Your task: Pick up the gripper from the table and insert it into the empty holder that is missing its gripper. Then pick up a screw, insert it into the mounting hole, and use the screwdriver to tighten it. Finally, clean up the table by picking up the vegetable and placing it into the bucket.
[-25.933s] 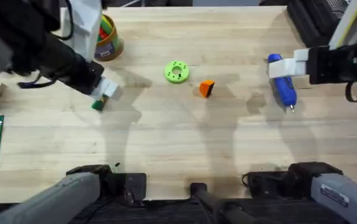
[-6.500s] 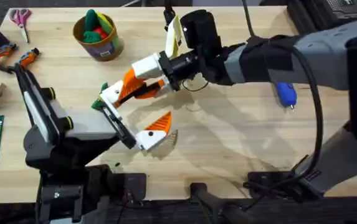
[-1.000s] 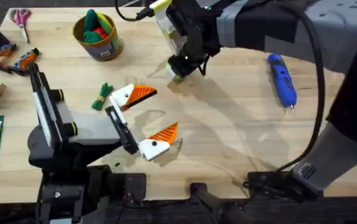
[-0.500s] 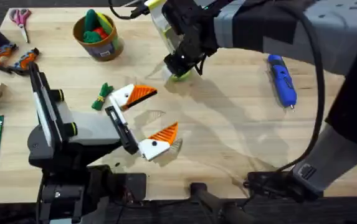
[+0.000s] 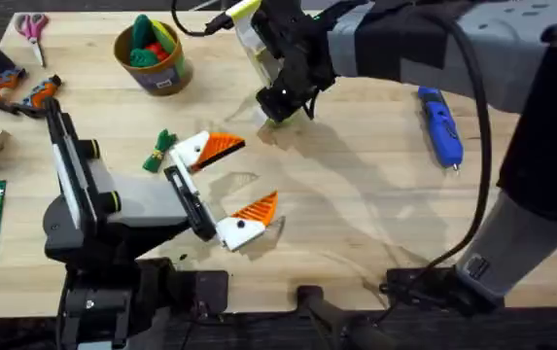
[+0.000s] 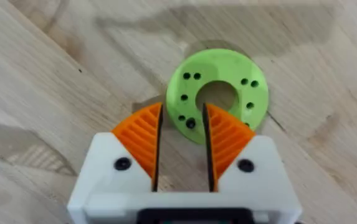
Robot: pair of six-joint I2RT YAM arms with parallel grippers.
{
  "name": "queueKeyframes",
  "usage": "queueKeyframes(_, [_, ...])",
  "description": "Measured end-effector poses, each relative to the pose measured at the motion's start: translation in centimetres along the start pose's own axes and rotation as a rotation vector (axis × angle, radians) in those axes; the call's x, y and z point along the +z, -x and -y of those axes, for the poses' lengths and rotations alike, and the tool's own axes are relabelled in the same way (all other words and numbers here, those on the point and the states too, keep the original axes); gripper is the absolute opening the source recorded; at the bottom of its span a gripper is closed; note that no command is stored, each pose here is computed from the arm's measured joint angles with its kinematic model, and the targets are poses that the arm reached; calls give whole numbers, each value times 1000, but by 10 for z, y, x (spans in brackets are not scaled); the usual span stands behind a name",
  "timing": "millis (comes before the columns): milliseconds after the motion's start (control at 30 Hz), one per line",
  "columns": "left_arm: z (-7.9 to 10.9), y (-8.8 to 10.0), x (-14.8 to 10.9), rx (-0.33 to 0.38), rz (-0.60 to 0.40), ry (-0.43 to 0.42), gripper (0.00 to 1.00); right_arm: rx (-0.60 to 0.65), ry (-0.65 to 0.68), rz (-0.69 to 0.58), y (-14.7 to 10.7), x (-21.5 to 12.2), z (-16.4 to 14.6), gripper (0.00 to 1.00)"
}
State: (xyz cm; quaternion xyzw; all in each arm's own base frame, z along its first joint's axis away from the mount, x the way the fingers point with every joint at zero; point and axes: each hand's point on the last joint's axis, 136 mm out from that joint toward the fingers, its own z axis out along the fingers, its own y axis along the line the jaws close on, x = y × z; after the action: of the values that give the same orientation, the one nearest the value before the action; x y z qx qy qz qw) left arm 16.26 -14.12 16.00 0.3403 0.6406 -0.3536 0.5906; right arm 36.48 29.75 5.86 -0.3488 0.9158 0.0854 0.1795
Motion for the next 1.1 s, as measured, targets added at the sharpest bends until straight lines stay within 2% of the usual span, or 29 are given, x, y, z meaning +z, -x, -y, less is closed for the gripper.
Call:
queueKeyframes(200, [0, 0, 0, 0, 0, 0, 985, 0, 0, 0, 0, 0, 0, 313])
queueKeyframes(633, [0, 0, 0, 0, 0, 0, 985, 0, -4, -2, 0, 1, 1, 286])
queueKeyframes(1100, [0, 0, 0, 0, 0, 0, 985, -3, -89, -17, -3, 0, 14, 268])
